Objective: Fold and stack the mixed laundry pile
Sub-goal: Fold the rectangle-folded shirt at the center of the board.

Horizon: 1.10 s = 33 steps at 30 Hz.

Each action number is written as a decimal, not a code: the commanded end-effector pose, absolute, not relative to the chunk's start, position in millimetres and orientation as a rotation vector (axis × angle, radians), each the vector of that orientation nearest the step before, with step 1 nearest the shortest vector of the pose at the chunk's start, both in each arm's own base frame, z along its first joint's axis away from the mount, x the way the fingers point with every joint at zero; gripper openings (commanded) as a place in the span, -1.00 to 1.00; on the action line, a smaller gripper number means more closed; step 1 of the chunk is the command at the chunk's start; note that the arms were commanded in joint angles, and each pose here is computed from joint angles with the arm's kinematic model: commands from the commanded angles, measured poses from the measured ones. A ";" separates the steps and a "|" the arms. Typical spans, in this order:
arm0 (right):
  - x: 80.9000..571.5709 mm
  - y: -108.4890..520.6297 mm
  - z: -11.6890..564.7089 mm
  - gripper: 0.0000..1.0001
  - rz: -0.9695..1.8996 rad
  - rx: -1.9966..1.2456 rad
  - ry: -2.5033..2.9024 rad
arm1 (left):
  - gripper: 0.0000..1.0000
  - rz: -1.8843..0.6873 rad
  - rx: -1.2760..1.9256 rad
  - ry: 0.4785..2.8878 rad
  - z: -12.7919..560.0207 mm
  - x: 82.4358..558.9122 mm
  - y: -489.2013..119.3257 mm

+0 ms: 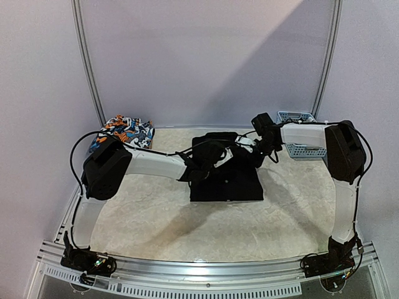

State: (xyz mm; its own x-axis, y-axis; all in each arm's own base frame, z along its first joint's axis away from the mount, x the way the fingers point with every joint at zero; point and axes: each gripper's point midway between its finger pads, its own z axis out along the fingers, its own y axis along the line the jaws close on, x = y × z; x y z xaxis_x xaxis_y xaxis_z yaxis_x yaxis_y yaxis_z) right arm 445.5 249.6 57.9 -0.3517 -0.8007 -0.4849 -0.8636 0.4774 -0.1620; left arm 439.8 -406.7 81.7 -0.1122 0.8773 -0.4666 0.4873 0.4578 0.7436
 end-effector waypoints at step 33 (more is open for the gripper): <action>269.8 218.8 110.0 0.22 0.321 -1.898 1.766 | 0.53 -0.030 1.668 1.766 111.3 262.3 -381.7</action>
State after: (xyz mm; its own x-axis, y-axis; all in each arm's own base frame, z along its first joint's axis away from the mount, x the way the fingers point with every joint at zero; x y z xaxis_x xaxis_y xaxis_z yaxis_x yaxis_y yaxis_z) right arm 306.3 215.7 150.4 -0.0421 -0.8017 -0.5963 -0.9584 0.2010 -0.2025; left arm 307.6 -381.8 184.4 0.0430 0.7819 -0.6220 0.7462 0.3888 0.5403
